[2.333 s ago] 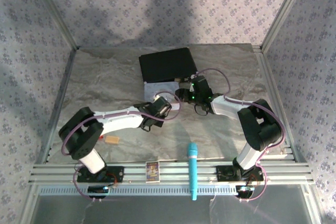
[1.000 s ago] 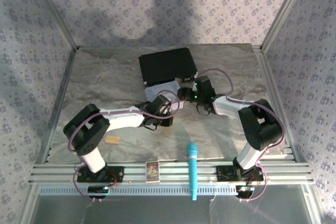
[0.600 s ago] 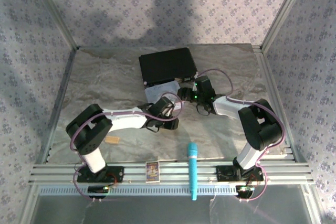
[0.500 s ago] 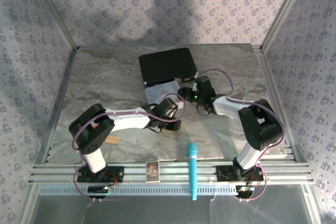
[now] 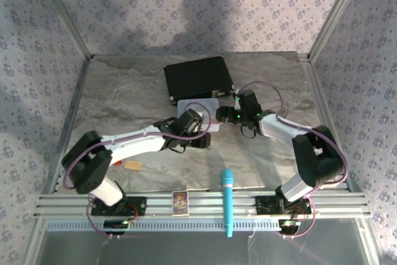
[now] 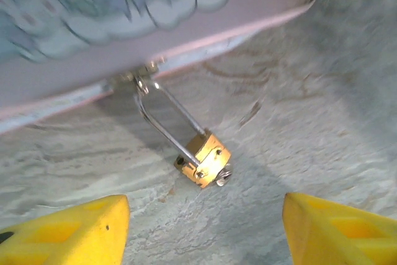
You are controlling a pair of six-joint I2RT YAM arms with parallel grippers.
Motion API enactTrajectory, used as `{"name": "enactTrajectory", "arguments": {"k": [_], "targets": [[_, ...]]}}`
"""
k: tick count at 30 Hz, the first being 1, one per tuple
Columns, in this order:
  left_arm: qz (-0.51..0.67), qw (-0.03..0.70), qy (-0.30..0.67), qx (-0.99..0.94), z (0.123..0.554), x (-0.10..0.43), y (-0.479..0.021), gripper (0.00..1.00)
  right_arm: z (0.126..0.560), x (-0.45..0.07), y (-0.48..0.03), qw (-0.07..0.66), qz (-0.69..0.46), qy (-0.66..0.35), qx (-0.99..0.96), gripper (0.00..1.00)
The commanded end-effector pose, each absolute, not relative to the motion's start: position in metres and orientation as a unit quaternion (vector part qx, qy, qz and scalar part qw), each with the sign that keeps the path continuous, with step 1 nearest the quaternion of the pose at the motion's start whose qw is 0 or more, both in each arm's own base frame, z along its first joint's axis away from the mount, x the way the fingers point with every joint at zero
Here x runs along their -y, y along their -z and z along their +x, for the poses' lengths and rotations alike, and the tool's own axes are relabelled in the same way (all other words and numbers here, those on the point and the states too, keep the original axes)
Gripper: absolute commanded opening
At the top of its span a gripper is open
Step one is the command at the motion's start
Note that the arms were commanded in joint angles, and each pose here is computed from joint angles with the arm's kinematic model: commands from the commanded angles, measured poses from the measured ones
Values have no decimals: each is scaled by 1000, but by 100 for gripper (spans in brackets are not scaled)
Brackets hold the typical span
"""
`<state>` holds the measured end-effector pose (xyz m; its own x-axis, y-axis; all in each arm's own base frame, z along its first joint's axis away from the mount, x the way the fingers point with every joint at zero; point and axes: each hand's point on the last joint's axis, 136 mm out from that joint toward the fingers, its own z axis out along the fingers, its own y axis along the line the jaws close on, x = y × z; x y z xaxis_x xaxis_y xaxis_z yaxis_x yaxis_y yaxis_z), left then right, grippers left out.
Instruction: Unlock the padlock with the key
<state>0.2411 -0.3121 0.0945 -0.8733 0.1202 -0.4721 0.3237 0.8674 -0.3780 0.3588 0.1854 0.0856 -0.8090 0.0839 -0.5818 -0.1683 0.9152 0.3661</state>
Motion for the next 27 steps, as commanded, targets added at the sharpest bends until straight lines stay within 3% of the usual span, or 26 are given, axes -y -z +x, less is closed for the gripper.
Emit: {"name": "enactTrajectory", "arguments": {"k": [1, 6, 8, 11, 15, 22, 27], "targets": [[93, 230, 225, -942, 243, 293, -105, 68, 347, -168, -100, 305, -40, -175, -935, 100], [60, 256, 221, -939, 252, 271, -119, 67, 328, -173, -112, 309, -79, -200, -927, 100], [48, 264, 214, -939, 257, 261, -122, 65, 319, -185, -114, 314, -108, -208, -920, 96], [31, 278, 214, -936, 265, 250, -130, 64, 303, -206, -104, 318, -155, -204, -913, 81], [22, 293, 201, -935, 270, 240, -135, 63, 287, -237, -83, 290, -187, -220, -912, 47], [19, 292, 192, -937, 269, 235, -129, 62, 280, -261, -53, 264, -216, -222, -914, 51], [16, 292, 188, -937, 268, 232, -126, 62, 274, -272, -38, 241, -235, -236, -911, 44]]}}
